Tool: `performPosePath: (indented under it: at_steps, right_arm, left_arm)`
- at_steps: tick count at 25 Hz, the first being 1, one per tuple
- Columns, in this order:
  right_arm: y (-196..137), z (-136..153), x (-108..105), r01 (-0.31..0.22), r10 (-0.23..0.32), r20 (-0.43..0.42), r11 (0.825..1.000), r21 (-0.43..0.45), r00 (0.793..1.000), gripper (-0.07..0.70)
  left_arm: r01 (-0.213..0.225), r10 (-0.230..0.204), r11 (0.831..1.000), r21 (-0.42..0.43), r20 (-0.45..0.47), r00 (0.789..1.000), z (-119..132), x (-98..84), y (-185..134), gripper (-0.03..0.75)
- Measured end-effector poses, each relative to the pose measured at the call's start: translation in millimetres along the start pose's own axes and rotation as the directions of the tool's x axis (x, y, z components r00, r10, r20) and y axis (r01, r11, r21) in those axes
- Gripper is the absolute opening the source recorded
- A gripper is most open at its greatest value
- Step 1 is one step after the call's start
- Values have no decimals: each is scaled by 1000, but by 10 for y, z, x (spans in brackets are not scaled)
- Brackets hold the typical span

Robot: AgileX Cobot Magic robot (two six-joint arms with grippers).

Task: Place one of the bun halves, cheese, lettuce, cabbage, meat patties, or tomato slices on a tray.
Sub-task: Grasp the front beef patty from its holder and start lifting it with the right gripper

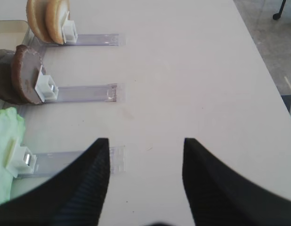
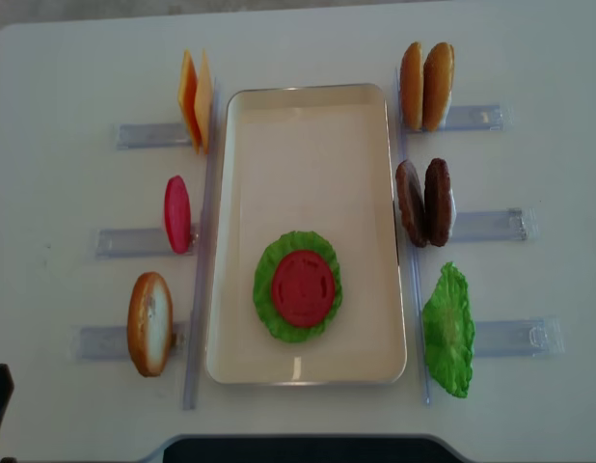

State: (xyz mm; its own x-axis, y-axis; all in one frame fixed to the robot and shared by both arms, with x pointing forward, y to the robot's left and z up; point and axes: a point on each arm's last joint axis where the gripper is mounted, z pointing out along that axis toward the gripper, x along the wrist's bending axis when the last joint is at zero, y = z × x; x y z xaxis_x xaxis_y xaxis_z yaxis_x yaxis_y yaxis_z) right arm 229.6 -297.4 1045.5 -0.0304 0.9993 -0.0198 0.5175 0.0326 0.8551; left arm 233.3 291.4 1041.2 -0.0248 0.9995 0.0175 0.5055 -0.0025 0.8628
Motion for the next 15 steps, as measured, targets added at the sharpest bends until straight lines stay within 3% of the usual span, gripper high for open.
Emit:
performPosePath:
  at_steps: [15]
  right_arm:
    - [1,1,-2,1,-1,3,1000,1,1000,362]
  left_arm:
    - [1,-1,1000,0,0,1000,0,0,0,219]
